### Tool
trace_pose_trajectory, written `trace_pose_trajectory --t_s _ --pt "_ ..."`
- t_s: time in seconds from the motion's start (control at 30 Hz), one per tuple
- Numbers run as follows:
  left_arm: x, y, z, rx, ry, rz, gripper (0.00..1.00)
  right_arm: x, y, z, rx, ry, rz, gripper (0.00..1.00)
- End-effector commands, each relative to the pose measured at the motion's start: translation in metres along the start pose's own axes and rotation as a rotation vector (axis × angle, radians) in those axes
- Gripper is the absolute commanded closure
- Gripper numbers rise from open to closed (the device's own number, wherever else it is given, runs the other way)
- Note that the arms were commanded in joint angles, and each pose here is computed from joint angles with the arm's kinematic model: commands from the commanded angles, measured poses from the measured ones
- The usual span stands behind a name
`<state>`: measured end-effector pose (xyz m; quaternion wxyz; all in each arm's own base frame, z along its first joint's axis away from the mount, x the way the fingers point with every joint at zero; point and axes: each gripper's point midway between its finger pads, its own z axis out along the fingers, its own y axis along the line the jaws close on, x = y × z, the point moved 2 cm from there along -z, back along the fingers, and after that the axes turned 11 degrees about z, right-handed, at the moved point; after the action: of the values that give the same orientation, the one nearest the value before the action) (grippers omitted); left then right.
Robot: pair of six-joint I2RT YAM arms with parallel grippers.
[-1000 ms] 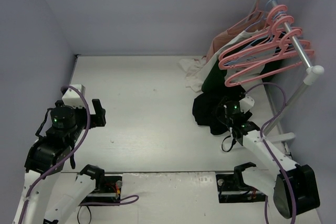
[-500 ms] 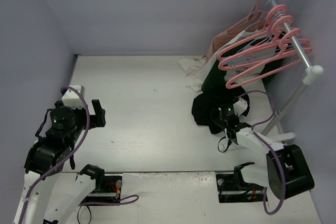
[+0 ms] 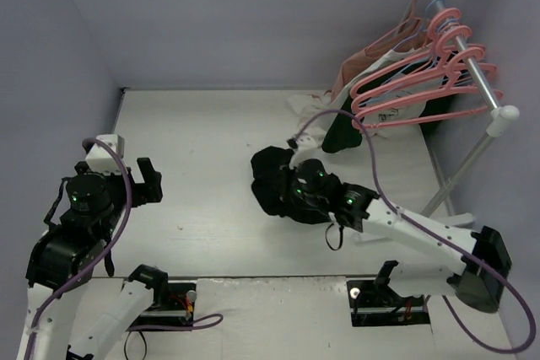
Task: Place the t-shirt on the hanger
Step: Pick up the T-shirt from the center of the board, then place the T-shirt at the center of the board.
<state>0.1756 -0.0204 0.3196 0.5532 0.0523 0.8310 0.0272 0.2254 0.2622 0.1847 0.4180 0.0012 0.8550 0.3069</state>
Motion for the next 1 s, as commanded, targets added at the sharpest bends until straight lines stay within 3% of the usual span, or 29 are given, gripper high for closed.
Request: trace_pose_trajectory --t_s 0.0,0.1,0.13,0.3,0.5,0.6,0.7,0.77,0.87,0.9,0.97 --pt "-0.029 0.007 -0.011 -0.03 -0.072 -0.039 0.14 -0.053 0.106 0.007 -0.207 -0.074 -0.169 1.0" --pt "-0.042 0.011 -0.02 -0.042 -0.103 -0.047 0.14 -0.09 0.159 0.01 -0.307 -0.125 -0.244 1.0" --pt "-0.05 0.014 -0.026 -0.045 -0.127 -0.053 0.14 -0.125 0.189 -0.006 -0.372 -0.206 -0.275 1.0" --pt "-0.07 0.024 -0.043 -0.077 -0.193 -0.058 0.14 -0.188 0.266 -0.038 -0.59 -0.341 -0.389 1.0" --pt "-0.081 0.03 -0.055 -0.095 -0.236 -0.061 0.14 -0.229 0.303 -0.098 -0.772 -0.493 -0.498 1.0" --pt "-0.076 0.03 -0.052 -0.097 -0.223 -0.065 0.14 -0.23 0.275 -0.098 -0.655 -0.523 -0.469 1.0" --pt "-0.066 0.022 -0.04 -0.076 -0.181 -0.075 0.14 -0.187 0.213 -0.043 -0.425 -0.413 -0.428 0.97" --pt "-0.056 0.015 -0.029 -0.054 -0.141 -0.084 0.14 -0.154 0.152 -0.011 -0.233 -0.341 -0.353 0.79" --pt "-0.042 0.005 -0.015 -0.023 -0.084 -0.093 0.14 -0.124 0.079 0.015 -0.041 -0.281 -0.244 0.46" --pt "-0.037 -0.001 -0.008 0.001 -0.056 -0.102 0.14 -0.117 0.056 0.017 0.005 -0.269 -0.201 0.31" --pt "-0.021 -0.012 0.006 0.03 0.011 -0.112 0.14 -0.095 -0.009 0.026 0.136 -0.221 -0.092 0.24"
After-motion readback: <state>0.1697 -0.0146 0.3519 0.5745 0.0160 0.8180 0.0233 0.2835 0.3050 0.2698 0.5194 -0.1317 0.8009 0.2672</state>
